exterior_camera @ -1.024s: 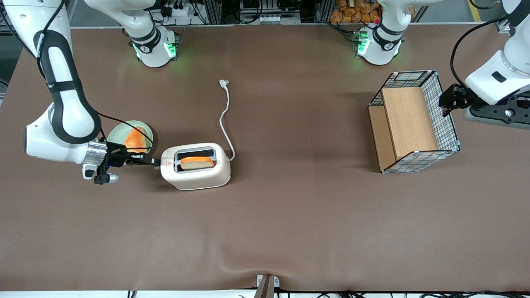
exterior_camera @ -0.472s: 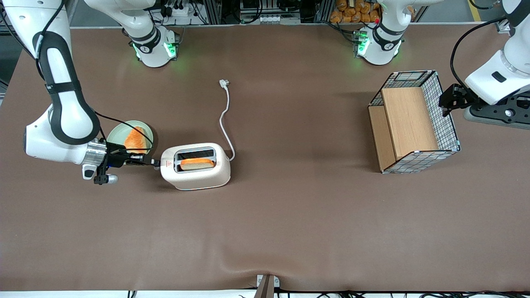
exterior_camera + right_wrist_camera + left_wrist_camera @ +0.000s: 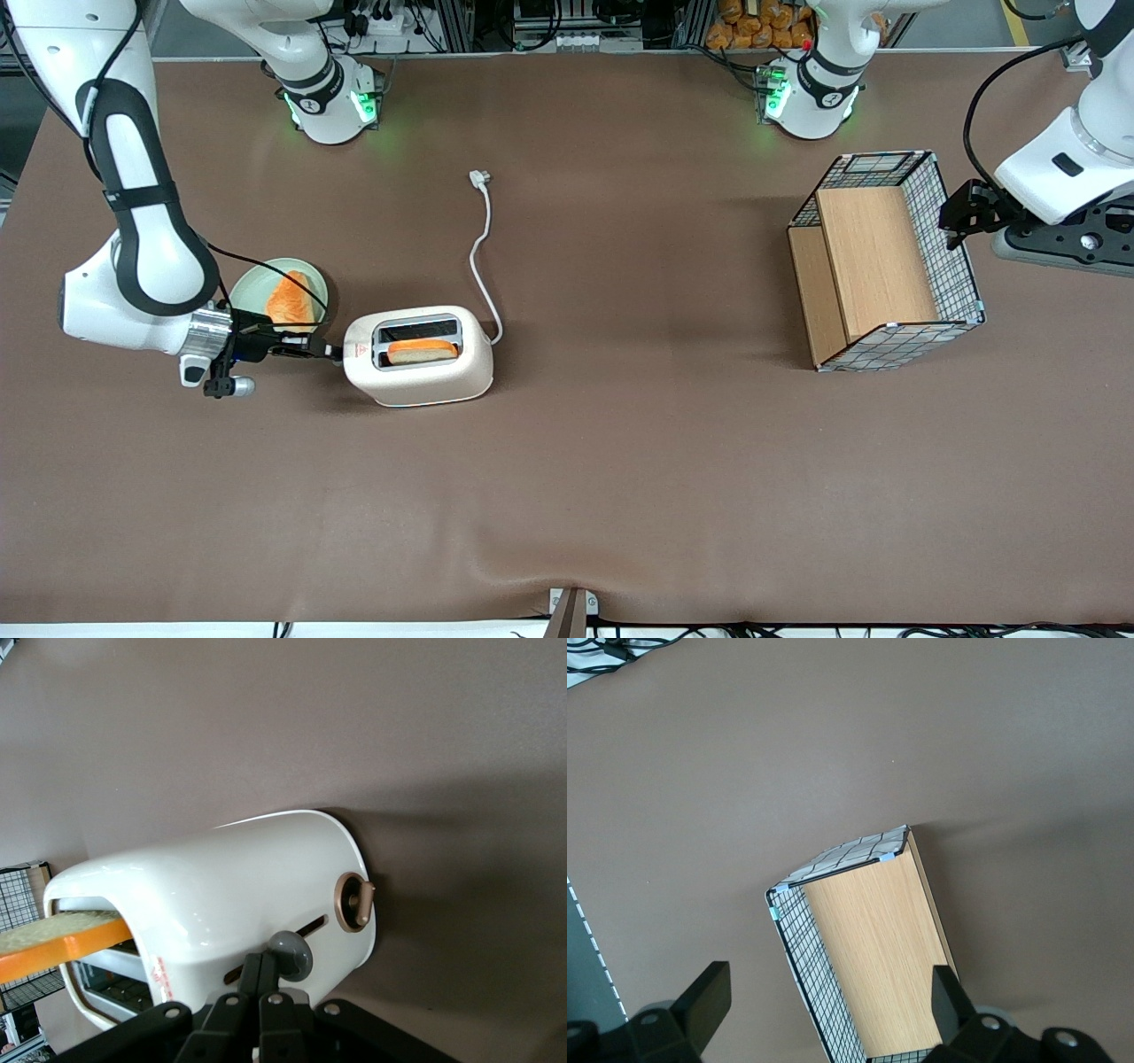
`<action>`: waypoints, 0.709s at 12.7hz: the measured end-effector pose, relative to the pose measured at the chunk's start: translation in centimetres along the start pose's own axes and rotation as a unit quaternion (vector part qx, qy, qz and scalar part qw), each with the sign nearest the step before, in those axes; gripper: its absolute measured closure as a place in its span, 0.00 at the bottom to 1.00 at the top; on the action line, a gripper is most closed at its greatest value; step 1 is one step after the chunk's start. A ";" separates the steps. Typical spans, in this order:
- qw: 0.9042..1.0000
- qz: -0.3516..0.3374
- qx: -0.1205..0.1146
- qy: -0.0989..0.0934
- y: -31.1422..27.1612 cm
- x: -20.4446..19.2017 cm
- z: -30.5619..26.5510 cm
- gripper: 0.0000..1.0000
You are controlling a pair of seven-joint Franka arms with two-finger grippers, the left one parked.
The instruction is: Press toaster button with right arm
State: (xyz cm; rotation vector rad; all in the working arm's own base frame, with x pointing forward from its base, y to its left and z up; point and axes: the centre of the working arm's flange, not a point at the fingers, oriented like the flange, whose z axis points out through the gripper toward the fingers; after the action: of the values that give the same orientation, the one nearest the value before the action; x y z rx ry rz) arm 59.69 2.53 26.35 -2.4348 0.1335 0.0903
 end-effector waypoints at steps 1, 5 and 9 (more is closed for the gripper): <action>1.000 -0.001 0.001 0.002 0.2 0.0 0.2 0.99; 1.000 -0.021 0.007 0.008 1.3 -0.1 1.2 0.99; 0.999 -0.039 0.011 0.007 2.4 -0.1 2.3 0.99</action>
State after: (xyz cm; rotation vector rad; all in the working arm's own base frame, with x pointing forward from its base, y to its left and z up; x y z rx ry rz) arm 59.19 2.21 23.10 -2.4161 0.0458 0.0363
